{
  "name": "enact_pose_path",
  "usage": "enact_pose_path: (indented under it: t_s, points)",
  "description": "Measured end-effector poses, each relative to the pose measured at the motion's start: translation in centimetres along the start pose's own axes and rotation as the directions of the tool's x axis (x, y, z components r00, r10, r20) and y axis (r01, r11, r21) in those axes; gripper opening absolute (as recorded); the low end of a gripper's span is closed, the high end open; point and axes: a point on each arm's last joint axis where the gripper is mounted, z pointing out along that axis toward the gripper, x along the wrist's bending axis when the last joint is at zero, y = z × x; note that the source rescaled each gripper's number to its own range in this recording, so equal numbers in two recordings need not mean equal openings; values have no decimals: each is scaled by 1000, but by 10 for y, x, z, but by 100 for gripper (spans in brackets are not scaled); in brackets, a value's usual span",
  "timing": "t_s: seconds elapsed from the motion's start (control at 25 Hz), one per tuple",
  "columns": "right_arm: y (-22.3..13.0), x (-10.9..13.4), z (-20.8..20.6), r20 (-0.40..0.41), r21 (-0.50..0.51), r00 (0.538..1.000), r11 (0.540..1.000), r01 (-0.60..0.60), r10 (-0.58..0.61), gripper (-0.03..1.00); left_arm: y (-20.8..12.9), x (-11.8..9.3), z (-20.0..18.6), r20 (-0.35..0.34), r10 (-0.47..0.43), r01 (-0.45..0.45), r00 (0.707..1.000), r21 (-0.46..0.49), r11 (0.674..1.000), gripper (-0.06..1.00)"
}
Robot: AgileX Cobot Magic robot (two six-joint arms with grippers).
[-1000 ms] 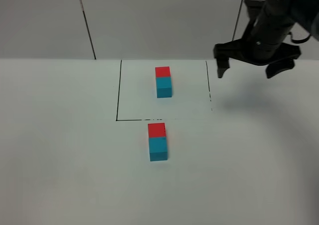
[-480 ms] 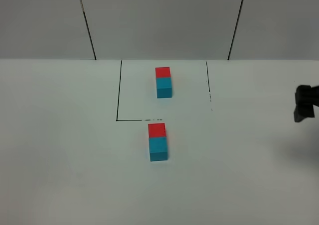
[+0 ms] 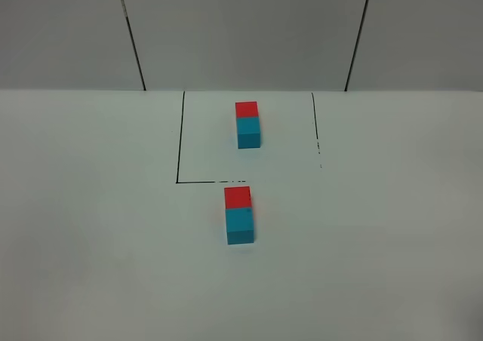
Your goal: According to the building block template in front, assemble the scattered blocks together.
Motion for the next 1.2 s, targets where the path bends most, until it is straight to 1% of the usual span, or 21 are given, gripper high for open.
enact_pose_path:
  t_s: [0.12, 0.28, 0.44, 0.64, 0.72, 0.96, 1.2]
  points:
    - [-26, -5, -17, -8, -82, 1000, 997, 2, -2, 100, 0, 0, 0, 0, 0, 0, 1000, 0, 1000, 67]
    - [-58, -12, -27, -6, -173, 1000, 985, 26, -28, 100, 0, 0, 0, 0, 0, 0, 1000, 0, 1000, 67]
    - [-85, -16, -29, -12, -244, 999, 969, 31, -35, 100, 0, 0, 0, 0, 0, 0, 1000, 0, 1000, 67]
    - [-111, -21, -39, -25, -377, 999, 926, 30, -42, 100, 0, 0, 0, 0, 0, 0, 1000, 0, 1000, 67]
    - [-120, -22, -42, -26, -414, 998, 909, 39, -54, 100, 0, 0, 0, -1, 0, 0, 1000, 0, 1000, 67]
    - [-135, -18, -49, -73, -489, 987, 868, 88, -141, 100, 0, 0, 0, -1, 0, 0, 1000, 0, 1000, 67]
    - [-136, -15, -50, -93, -494, 982, 864, 98, -164, 100, 0, 0, 0, -1, 0, 0, 1000, 0, 1000, 67]
